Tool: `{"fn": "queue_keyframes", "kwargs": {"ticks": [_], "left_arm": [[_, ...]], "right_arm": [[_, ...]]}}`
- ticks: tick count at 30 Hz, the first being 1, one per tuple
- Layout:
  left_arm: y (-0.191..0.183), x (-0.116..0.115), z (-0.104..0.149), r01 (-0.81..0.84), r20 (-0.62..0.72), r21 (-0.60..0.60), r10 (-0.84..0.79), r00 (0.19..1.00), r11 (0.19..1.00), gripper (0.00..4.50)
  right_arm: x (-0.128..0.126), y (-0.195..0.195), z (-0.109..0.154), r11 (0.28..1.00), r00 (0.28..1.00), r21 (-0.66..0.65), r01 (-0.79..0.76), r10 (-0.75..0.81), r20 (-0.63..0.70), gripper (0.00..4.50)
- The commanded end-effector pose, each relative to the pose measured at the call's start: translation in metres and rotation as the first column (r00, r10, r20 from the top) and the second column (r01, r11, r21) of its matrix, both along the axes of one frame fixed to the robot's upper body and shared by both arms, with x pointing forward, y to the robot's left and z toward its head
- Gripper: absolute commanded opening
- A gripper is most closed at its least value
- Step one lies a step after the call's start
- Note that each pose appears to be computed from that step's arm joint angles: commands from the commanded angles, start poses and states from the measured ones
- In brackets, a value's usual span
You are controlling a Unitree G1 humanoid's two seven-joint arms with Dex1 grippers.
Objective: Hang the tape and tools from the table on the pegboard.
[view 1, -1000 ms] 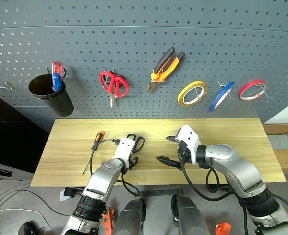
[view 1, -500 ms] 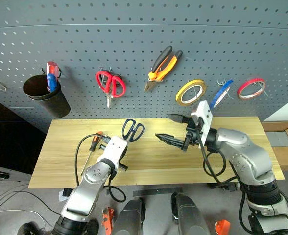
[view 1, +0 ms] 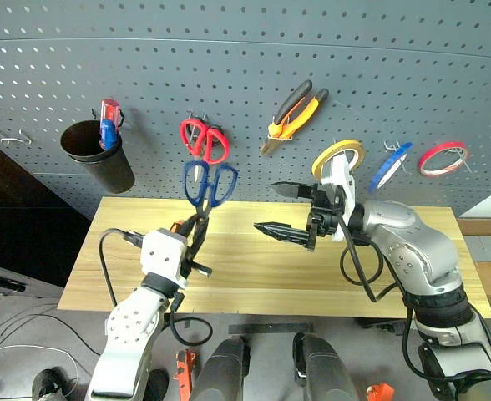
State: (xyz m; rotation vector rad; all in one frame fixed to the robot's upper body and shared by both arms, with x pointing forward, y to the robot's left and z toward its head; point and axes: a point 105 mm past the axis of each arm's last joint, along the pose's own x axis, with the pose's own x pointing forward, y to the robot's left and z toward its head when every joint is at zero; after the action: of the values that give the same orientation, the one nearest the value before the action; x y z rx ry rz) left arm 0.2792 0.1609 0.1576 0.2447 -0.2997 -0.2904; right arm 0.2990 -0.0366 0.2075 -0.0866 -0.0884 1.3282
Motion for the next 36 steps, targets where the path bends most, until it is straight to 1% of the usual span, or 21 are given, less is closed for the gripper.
{"fn": "queue_keyframes", "kwargs": {"ticks": [1,4,6,11,13,18,19,21,24,26,27,28,29,30,33,36], "left_arm": [[0.005,0.000,0.022,-0.004,0.072,-0.009,0.004,0.997,1.000,0.39],[0.008,0.006,0.023,-0.014,0.067,-0.018,0.015,0.998,1.000,0.39],[0.006,0.011,0.019,-0.005,0.045,-0.034,0.007,0.999,0.999,0.39],[0.000,0.023,0.010,0.020,0.014,-0.067,-0.019,1.000,0.998,0.39],[0.000,0.030,0.008,0.020,-0.002,-0.100,-0.021,1.000,0.995,0.39],[-0.002,0.044,0.008,0.038,-0.007,-0.111,-0.039,0.999,0.993,0.39],[-0.001,0.047,0.006,0.038,-0.018,-0.118,-0.040,0.999,0.992,0.39],[0.004,0.055,-0.004,0.006,-0.073,-0.107,-0.013,0.997,0.994,0.39],[0.013,0.071,-0.021,-0.053,-0.183,-0.127,0.029,0.983,0.990,0.39],[0.017,0.079,-0.024,-0.076,-0.215,-0.128,0.047,0.975,0.989,0.39],[0.016,0.081,-0.024,-0.056,-0.226,-0.122,0.027,0.974,0.991,0.39],[0.020,0.084,-0.022,-0.068,-0.220,-0.118,0.041,0.975,0.991,0.39],[0.023,0.085,-0.021,-0.072,-0.218,-0.114,0.045,0.975,0.991,1.03],[0.025,0.086,-0.021,-0.081,-0.220,-0.103,0.056,0.974,0.991,1.25],[0.040,0.085,-0.024,-0.137,-0.236,-0.098,0.110,0.966,0.986,2.19],[0.055,0.073,-0.038,-0.188,-0.288,-0.089,0.156,0.945,0.978,3.26]], "right_arm": [[0.001,0.005,0.018,0.999,0.996,0.047,-0.017,0.013,0.083,4.50],[0.009,0.005,0.031,0.995,0.992,0.097,0.019,-0.031,0.120,4.50],[0.011,0.005,0.036,0.993,0.991,0.112,0.022,-0.036,0.131,4.50],[0.011,0.005,0.039,0.993,0.987,0.111,0.032,-0.048,0.150,4.50],[0.011,0.004,0.039,0.993,0.986,0.107,0.040,-0.056,0.156,4.50],[0.011,0.002,0.040,0.993,0.984,0.103,0.053,-0.069,0.164,4.50],[0.011,0.002,0.040,0.993,0.984,0.101,0.056,-0.072,0.166,4.50],[0.012,0.001,0.040,0.993,0.982,0.094,0.065,-0.081,0.170,4.50],[0.013,0.000,0.039,0.993,0.981,0.089,0.075,-0.089,0.171,4.50],[0.012,0.000,0.039,0.994,0.981,0.084,0.076,-0.090,0.171,4.50],[0.012,0.001,0.039,0.994,0.981,0.085,0.075,-0.089,0.171,4.50],[0.011,0.001,0.040,0.993,0.981,0.089,0.074,-0.089,0.171,4.50],[0.011,0.001,0.041,0.993,0.981,0.094,0.074,-0.089,0.171,4.50],[0.011,0.001,0.042,0.992,0.981,0.101,0.076,-0.092,0.170,4.50],[0.012,-0.001,0.042,0.990,0.980,0.108,0.093,-0.111,0.168,4.50],[0.010,-0.002,0.037,0.990,0.981,0.098,0.099,-0.113,0.155,4.50]]}}
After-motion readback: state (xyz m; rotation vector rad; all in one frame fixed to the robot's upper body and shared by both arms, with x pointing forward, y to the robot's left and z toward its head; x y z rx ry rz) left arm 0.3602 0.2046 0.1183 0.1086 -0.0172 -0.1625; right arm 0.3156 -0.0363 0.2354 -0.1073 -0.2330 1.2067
